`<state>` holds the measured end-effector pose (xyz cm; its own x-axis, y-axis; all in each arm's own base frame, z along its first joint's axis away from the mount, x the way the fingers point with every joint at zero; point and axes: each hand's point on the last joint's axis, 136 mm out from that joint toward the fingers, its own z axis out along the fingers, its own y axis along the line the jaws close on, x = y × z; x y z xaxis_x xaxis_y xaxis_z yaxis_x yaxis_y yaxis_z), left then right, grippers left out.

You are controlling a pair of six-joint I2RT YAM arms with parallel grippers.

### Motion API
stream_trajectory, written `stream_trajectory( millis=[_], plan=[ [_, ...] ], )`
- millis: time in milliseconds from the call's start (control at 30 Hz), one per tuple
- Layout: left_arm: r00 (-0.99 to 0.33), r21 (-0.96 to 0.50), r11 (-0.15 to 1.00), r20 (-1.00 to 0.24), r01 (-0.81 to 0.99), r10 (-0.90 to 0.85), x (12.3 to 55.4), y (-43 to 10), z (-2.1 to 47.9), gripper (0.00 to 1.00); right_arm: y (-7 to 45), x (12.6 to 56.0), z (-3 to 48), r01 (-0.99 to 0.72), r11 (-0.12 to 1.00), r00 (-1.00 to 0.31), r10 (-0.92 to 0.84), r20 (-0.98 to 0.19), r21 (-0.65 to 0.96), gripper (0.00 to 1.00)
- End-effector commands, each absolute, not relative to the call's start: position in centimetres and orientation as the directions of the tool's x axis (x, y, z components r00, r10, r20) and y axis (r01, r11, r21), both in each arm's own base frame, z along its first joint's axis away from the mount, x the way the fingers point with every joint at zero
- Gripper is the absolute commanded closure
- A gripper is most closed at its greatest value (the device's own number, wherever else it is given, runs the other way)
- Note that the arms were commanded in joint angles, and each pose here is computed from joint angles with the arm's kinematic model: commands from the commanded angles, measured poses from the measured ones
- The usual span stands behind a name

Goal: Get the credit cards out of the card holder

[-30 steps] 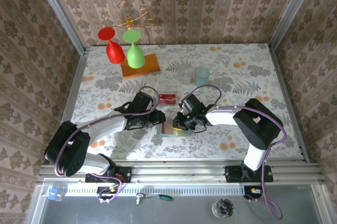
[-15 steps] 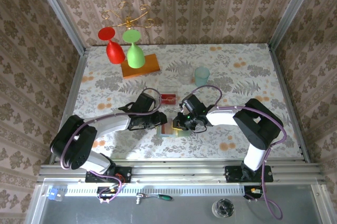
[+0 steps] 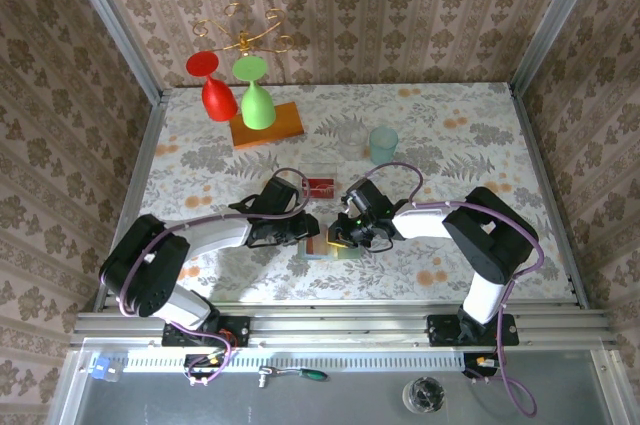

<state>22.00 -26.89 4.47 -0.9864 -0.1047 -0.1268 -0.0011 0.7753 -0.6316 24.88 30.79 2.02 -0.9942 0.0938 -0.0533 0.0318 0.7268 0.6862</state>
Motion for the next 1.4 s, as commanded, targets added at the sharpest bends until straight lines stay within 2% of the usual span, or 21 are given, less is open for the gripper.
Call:
stream_trajectory(
  millis=[0,367,800,1367],
  plan=[
    [-0.987,-0.652,0.758,-0.126,0.007,-0.099,22.1,-27.6,5.1,0.75,30.4,24.4,2.1,0.045,0.726,-0.994,0.1,-0.04,0.686,0.86],
    [-0.986,-0.671,0.74,-0.148,0.039,-0.083,22.1,-28.4,6.8,0.76,29.5,25.0,5.6,-0.008,0.736,-0.986,0.109,-0.129,0.677,0.79],
    [-0.988,-0.678,0.731,-0.153,0.082,-0.03,22.0,-31.3,7.6,0.72,23.6,25.7,9.8,-0.018,0.801,-0.947,0.178,-0.267,0.598,0.78],
    [-0.992,-0.672,0.733,-0.127,0.105,0.025,21.9,-35.0,6.8,0.63,20.6,24.8,10.0,0.011,0.793,-0.929,0.233,-0.287,0.609,0.76]
  ],
)
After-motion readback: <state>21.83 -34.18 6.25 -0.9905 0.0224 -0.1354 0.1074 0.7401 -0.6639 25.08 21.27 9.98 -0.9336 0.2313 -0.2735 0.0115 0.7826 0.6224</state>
